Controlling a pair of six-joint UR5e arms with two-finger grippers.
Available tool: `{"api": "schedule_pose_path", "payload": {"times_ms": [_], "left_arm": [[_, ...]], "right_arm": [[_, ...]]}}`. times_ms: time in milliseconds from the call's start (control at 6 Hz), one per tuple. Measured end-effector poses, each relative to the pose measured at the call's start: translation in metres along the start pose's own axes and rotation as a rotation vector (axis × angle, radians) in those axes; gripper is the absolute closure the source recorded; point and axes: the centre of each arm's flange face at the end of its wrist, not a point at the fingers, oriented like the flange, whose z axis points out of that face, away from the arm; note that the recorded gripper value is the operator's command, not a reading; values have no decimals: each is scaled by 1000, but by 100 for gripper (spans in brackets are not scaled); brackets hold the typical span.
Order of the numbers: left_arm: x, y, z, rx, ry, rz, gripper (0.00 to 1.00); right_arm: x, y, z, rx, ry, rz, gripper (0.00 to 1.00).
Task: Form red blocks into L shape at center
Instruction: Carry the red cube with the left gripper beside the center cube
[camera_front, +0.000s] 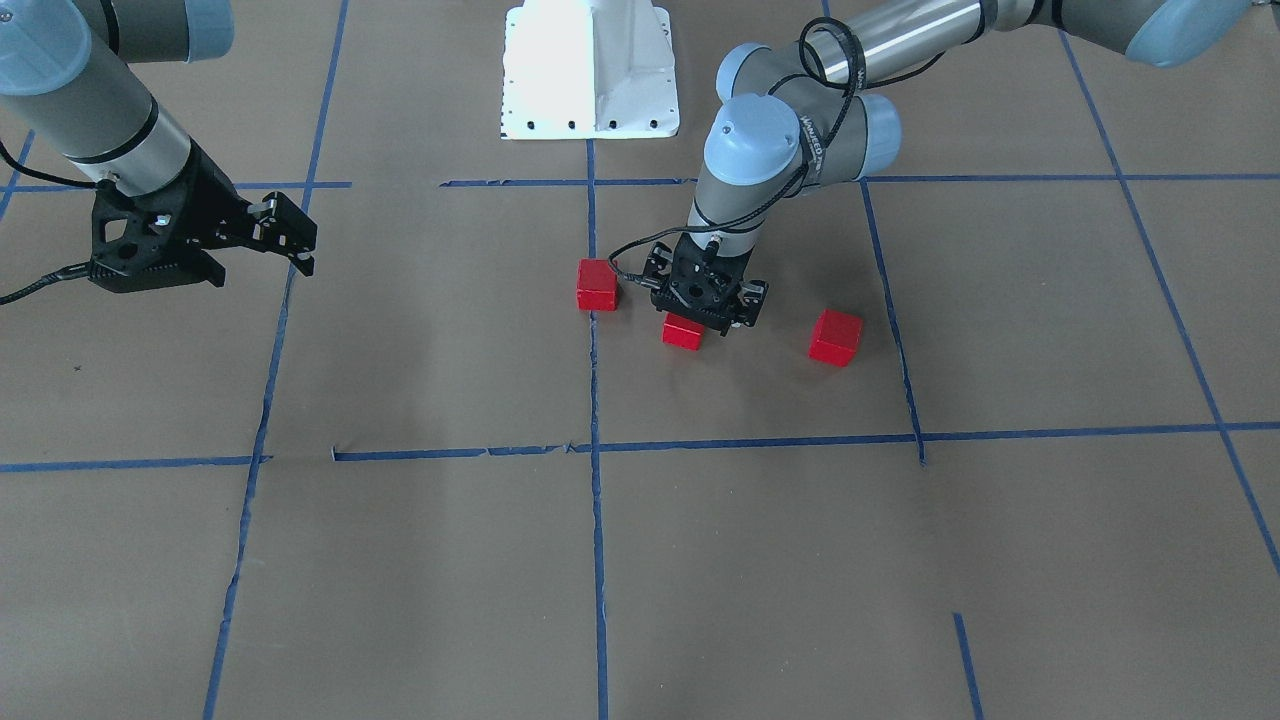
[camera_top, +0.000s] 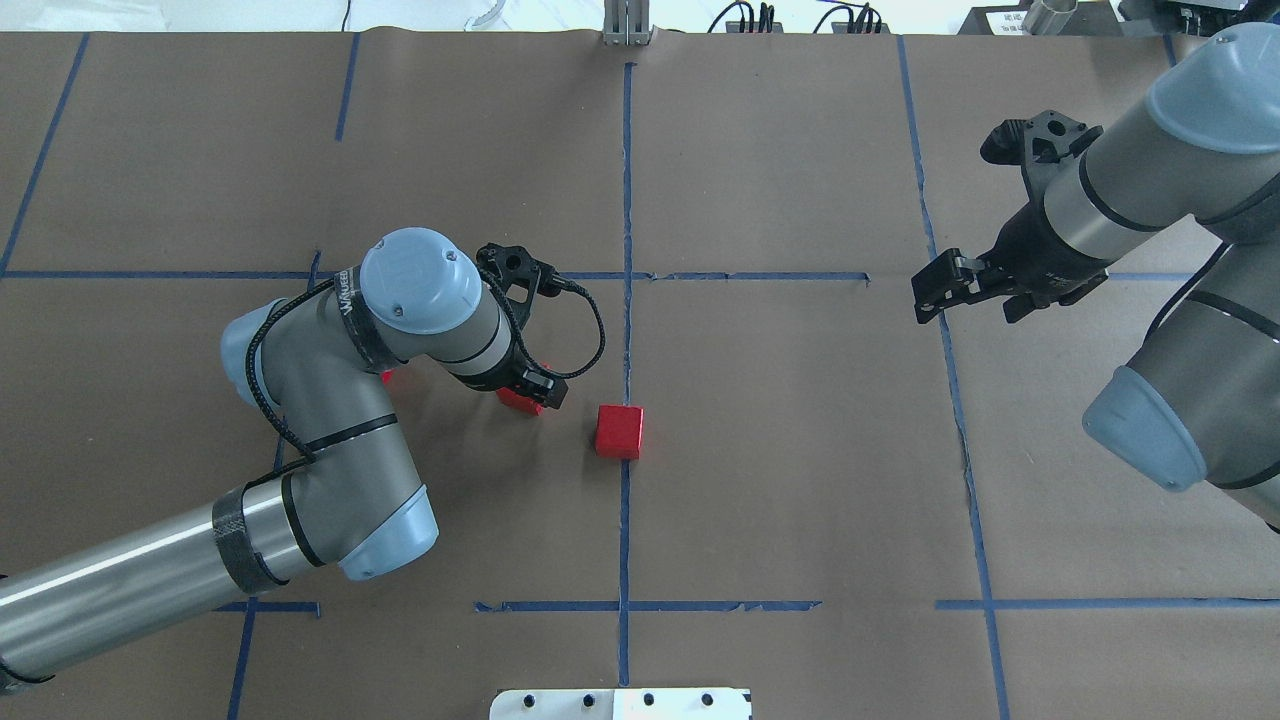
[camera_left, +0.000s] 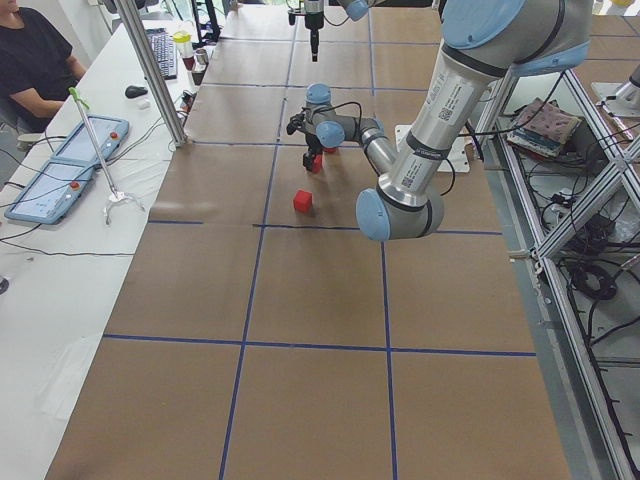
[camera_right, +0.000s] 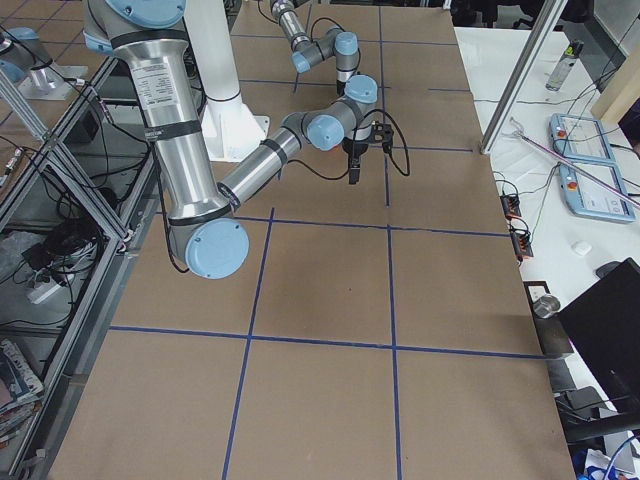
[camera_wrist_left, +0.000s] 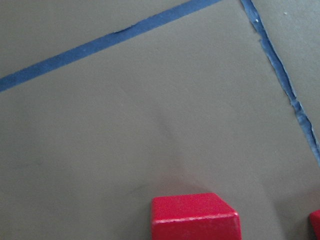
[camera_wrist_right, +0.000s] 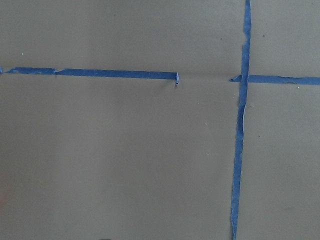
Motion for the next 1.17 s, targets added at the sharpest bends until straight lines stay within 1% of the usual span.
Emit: {"api": "schedule_pose_path", "payload": {"times_ms": [167, 333, 500, 667, 833, 1000, 1167], "left_arm": [[4, -2, -3, 6, 5, -8, 100], [13, -9, -10, 28, 6, -16, 100], [26, -23, -19, 68, -4, -49, 100], [40, -38, -21, 93, -13, -108, 100], [56, -52, -18, 97, -19, -181, 100], [73, -61, -17, 85, -30, -251, 100], [88, -62, -17, 69, -42, -303, 100]], "right_arm": [[-1, 0, 0, 1, -1, -1, 0], [-1, 0, -1, 1, -2, -2, 0], [-1, 0, -1, 1, -2, -2, 0], [-1, 0, 0, 0, -1, -2, 0], [-2, 0, 0, -1, -1, -3, 0], [-2, 0, 1, -2, -1, -3, 0], [-2, 1, 2, -3, 0, -4, 0]]}}
